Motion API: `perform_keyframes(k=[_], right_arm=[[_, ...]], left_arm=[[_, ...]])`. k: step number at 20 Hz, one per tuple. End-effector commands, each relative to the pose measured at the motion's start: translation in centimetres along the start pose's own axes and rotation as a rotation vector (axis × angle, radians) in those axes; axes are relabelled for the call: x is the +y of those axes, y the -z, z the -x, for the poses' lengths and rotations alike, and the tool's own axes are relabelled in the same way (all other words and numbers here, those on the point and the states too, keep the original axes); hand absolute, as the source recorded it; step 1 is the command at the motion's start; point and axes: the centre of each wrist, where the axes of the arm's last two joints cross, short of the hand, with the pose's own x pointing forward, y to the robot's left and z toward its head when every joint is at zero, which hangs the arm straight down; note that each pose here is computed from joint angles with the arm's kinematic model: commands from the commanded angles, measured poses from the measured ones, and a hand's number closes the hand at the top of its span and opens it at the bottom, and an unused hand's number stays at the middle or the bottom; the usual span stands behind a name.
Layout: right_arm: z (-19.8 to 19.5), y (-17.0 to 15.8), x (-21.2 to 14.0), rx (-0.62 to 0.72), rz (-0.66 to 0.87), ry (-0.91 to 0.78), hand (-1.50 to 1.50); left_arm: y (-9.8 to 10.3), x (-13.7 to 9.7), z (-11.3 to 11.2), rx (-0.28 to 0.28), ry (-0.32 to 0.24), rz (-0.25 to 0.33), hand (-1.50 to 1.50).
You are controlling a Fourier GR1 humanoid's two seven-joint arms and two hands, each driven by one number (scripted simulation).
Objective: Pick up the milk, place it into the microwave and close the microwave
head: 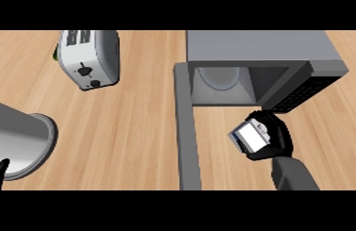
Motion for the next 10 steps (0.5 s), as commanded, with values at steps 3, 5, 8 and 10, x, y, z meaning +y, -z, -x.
perform_keyframes(k=[3, 5, 8, 10], right_arm=[[-3.4, -0.8, 3.3, -0.025, -0.087, 0.011, 1.50], [-4.5, -0.9, 5.8, -0.022, -0.077, 0.039, 1.50], [-7.3, -2.1, 6.6, -0.009, -0.058, 0.040, 1.50], [-9.4, -2.4, 8.5, 0.013, -0.044, 0.054, 1.50]], left_arm=[[-1.5, 0.7, -0.4, 0.014, -0.004, -0.005, -1.50], [-0.4, 1.8, -0.3, 0.001, -0.002, -0.015, -1.50], [-0.6, 0.5, -0.8, -0.010, -0.032, 0.003, -1.50], [-1.0, 1.3, -0.3, 0.000, -0.007, -0.004, -1.50]])
